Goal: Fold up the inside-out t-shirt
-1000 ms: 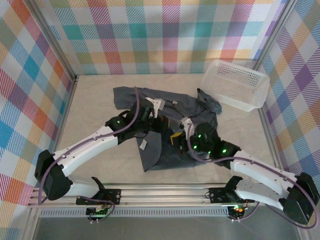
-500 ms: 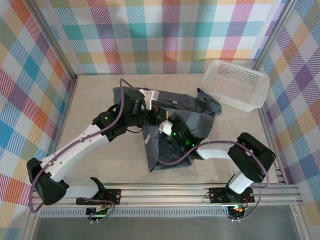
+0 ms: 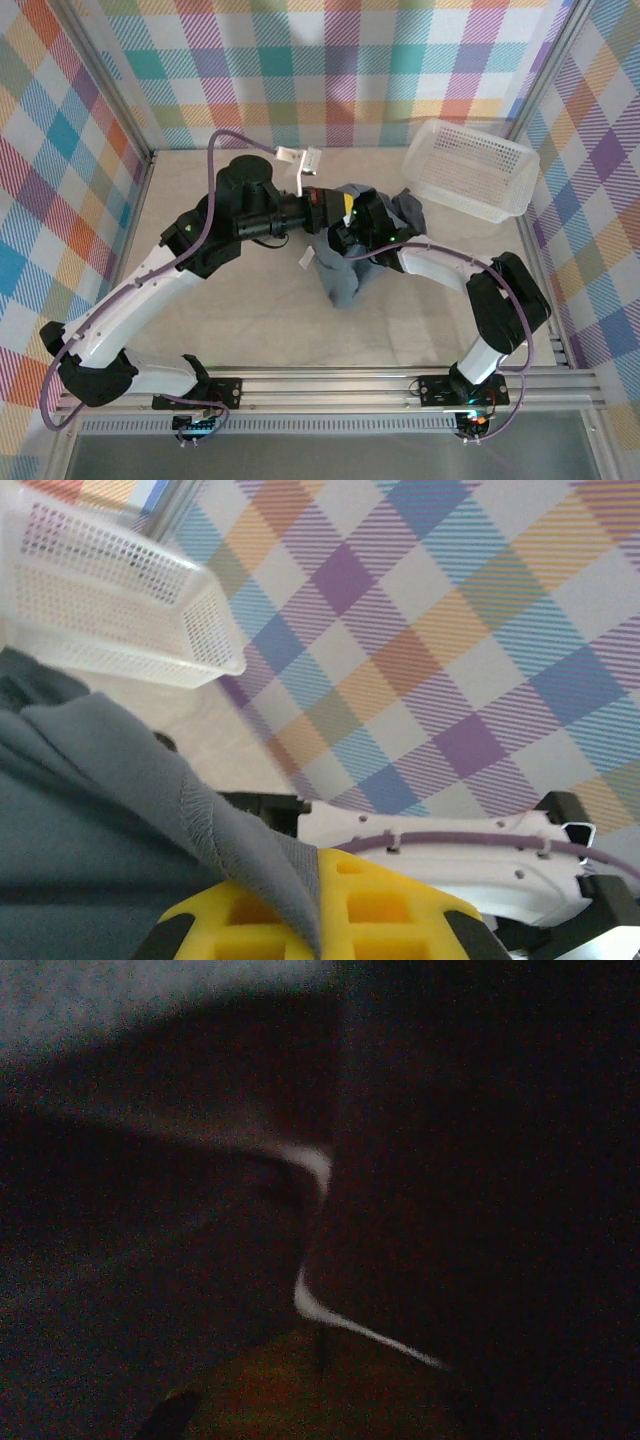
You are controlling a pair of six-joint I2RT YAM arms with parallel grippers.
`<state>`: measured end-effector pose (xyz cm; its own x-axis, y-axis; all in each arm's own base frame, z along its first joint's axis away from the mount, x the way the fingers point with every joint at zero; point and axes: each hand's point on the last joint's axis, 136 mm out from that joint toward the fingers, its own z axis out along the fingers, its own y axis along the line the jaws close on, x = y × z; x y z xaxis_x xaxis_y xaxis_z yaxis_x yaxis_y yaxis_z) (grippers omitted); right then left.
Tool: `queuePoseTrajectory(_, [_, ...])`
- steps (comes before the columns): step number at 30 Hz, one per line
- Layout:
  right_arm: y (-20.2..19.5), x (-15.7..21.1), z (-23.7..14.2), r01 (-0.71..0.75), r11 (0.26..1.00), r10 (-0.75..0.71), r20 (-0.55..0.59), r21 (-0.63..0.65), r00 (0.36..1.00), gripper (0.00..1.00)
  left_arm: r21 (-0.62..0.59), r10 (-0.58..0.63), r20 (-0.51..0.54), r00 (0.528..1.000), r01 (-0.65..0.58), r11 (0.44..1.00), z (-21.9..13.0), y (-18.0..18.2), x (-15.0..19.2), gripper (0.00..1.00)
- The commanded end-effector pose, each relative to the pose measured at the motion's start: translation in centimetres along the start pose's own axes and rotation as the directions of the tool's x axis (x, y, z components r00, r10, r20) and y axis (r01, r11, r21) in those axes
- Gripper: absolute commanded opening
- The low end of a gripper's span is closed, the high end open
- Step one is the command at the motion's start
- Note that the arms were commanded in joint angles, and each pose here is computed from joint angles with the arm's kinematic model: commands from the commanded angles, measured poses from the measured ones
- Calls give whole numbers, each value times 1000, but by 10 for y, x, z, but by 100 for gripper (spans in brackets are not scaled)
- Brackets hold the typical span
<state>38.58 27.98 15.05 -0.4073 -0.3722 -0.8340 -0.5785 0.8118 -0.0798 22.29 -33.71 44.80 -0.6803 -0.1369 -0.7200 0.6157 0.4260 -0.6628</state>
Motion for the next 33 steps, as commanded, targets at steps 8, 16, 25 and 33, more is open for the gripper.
queuePoseTrajectory(8, [20, 10, 57, -244, 961, 230, -118, -127, 966, 11, 228, 205, 88, 975, -220, 948, -19, -102, -28, 0])
queuePoseTrajectory(16, [17, 13, 88, -347, 930, 310, -251, -122, 917, 25, 326, 340, 134, 931, -365, 872, -43, -142, -14, 0])
queuePoseTrajectory(25, [34, -26, 65, -450, 853, 371, -297, -265, 880, 20, 156, 544, 183, 819, -570, 807, -72, -137, -11, 0])
queuePoseTrajectory(33, [5, -70, 37, -538, 820, 506, -194, -196, 841, 15, 215, 556, 146, 818, -575, 789, -69, -140, 3, 0])
